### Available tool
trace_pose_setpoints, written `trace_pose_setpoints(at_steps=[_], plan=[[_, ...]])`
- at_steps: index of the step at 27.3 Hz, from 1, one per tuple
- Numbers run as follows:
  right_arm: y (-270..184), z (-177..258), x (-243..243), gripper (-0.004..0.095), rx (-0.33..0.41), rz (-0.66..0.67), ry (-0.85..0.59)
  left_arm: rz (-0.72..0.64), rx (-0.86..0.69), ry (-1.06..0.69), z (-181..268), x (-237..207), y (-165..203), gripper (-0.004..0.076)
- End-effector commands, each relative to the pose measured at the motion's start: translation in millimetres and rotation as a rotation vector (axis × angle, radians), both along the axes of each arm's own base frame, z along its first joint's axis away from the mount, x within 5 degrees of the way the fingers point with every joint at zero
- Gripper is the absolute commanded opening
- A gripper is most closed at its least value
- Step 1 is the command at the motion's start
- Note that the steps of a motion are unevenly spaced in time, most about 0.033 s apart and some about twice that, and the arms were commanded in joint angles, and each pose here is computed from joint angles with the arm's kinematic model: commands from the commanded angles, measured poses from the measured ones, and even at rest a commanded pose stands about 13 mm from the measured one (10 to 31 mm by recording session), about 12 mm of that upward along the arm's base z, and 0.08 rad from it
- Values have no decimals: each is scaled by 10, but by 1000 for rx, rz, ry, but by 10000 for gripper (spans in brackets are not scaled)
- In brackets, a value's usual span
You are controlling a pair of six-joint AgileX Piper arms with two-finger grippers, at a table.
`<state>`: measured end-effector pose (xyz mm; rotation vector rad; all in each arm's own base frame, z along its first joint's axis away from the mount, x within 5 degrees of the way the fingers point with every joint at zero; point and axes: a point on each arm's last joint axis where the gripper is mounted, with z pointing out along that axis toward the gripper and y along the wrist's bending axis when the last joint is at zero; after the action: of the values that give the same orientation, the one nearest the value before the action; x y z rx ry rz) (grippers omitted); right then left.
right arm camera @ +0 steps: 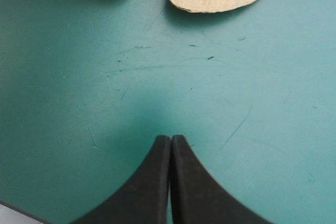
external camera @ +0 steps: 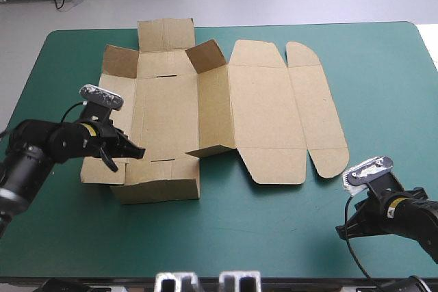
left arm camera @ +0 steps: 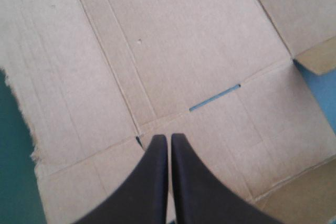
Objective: Fold the box
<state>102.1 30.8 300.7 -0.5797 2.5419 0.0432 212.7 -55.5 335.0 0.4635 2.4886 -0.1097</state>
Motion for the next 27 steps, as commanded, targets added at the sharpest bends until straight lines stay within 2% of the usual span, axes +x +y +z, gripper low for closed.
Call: trace_pose_setpoints(at_steps=[1, 4, 6, 8, 11, 13, 19, 22, 27], plan=[[9, 104, 43, -24, 15, 8, -77, -22, -122, -46, 127, 350, 193, 15], [14, 115, 57, -24, 20, 9, -96, 19, -340, 101, -90, 620, 764, 15], [14, 117, 60, -24, 19, 13, -101, 88, -417, 147, -202, 646, 1036, 12], [16, 121, 65, -24, 21, 13, -108, 225, -484, 150, -334, 686, 1388, 16], [18, 125, 70, -24, 20, 17, -116, 317, -507, 145, -443, 693, 1643, 68], [19, 129, 75, -24, 17, 26, -124, 341, -501, 142, -489, 682, 1749, 139], [22, 131, 77, -24, 19, 28, -127, 346, -532, 102, -578, 749, 1859, 459], [27, 131, 75, -24, 25, 28, -125, 296, -575, 97, -670, 820, 1860, 489], [23, 133, 80, -25, 20, 28, -131, 241, -653, 238, -965, 866, 1865, 488]])
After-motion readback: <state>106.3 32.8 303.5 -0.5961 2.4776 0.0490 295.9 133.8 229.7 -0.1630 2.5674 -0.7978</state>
